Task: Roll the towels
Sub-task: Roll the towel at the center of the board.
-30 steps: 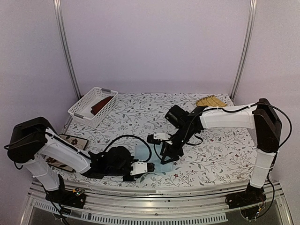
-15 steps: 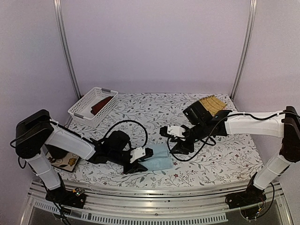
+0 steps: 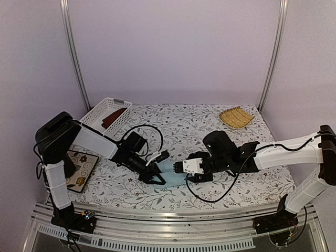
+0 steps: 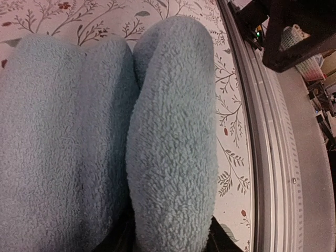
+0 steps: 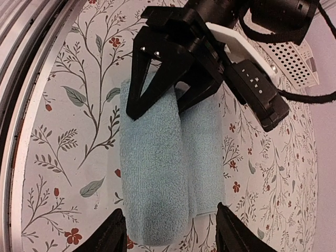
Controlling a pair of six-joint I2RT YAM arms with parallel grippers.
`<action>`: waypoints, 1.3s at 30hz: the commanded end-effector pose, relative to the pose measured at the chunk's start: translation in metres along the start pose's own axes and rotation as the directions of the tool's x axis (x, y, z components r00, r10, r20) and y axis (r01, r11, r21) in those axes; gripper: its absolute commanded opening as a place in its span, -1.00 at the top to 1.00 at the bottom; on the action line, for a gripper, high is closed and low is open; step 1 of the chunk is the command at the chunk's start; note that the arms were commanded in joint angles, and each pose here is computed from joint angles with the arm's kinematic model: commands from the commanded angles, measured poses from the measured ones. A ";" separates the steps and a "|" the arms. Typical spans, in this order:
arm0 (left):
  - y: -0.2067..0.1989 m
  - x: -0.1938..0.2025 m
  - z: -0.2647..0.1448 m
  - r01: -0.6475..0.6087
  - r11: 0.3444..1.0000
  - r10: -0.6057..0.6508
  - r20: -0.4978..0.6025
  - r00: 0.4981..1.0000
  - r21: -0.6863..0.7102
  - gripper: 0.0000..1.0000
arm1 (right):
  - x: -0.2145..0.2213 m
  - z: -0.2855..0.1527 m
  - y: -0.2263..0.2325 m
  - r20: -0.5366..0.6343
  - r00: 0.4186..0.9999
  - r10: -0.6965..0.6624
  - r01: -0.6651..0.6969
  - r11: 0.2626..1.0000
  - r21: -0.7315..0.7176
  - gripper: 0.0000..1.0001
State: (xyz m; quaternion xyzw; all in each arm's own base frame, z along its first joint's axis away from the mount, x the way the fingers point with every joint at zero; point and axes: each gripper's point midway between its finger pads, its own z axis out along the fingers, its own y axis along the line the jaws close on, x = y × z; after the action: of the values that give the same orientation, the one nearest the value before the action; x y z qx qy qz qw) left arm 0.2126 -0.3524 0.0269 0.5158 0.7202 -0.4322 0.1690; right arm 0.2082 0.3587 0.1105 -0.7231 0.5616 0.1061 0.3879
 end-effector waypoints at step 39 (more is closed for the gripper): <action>0.032 0.032 -0.004 0.317 0.944 -0.304 -0.134 0.943 0.090 -0.35 | 0.019 0.080 0.019 -0.129 0.990 -0.061 0.056 0.998 -0.042 0.77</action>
State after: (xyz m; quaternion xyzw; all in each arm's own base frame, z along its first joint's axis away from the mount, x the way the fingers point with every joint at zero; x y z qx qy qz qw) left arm 0.2222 -0.3488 0.0280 0.4312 0.7178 -0.5458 0.0316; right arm 0.2345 0.3978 0.0445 -0.7410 0.5590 0.0185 0.3715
